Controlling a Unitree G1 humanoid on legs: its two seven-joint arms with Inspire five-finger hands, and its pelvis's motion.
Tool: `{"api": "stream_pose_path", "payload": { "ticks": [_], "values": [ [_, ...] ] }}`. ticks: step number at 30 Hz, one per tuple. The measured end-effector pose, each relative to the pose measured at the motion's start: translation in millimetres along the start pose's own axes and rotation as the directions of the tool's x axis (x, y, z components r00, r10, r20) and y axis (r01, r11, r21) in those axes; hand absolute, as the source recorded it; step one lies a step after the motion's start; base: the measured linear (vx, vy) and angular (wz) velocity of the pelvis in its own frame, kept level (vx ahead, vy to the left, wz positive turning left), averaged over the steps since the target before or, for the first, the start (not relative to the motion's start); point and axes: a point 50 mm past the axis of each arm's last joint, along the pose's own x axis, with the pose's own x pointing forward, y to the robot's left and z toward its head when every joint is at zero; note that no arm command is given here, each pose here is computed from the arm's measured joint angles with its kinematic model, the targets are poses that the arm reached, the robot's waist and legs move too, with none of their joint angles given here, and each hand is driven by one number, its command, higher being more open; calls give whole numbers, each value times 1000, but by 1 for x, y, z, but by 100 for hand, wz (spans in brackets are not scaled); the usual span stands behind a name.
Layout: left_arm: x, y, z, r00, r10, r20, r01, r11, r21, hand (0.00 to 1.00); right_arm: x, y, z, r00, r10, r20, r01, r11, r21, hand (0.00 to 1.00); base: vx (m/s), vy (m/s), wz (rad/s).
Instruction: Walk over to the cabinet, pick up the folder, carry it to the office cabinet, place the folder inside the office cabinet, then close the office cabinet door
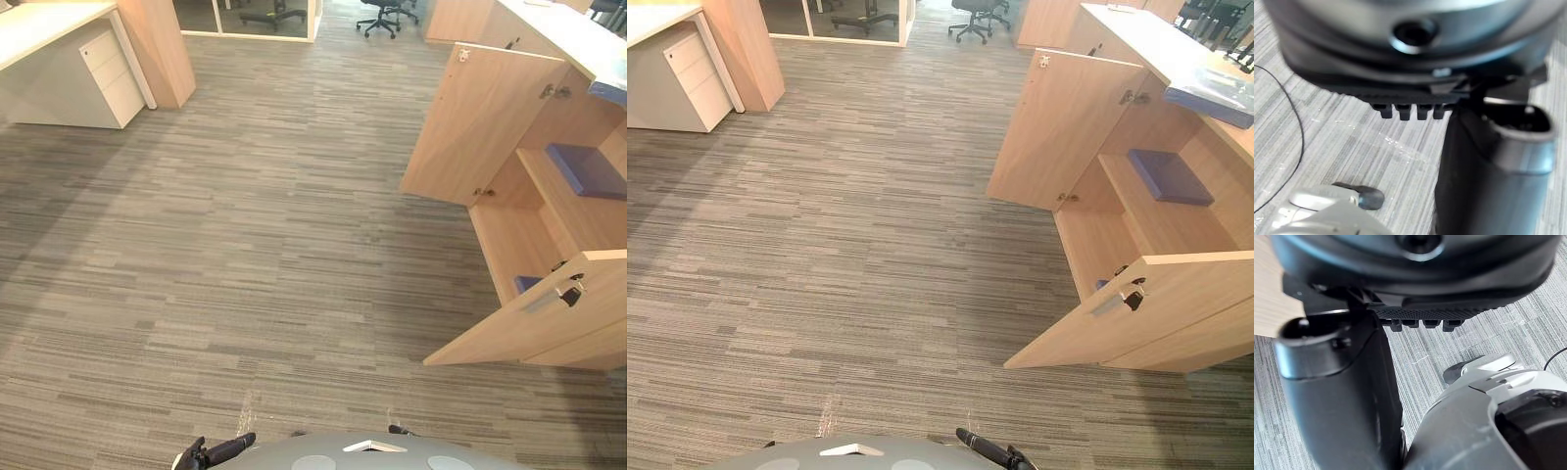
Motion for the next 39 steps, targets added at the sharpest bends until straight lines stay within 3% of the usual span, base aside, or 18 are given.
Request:
{"api": "stream_pose_path", "payload": {
  "ticks": [39],
  "values": [
    [2,1,11,999,-7,37,1,989,145,100,2,10,11,999,29,27,-26,994,-107,100,-20,-7,-1]
  ]
}}
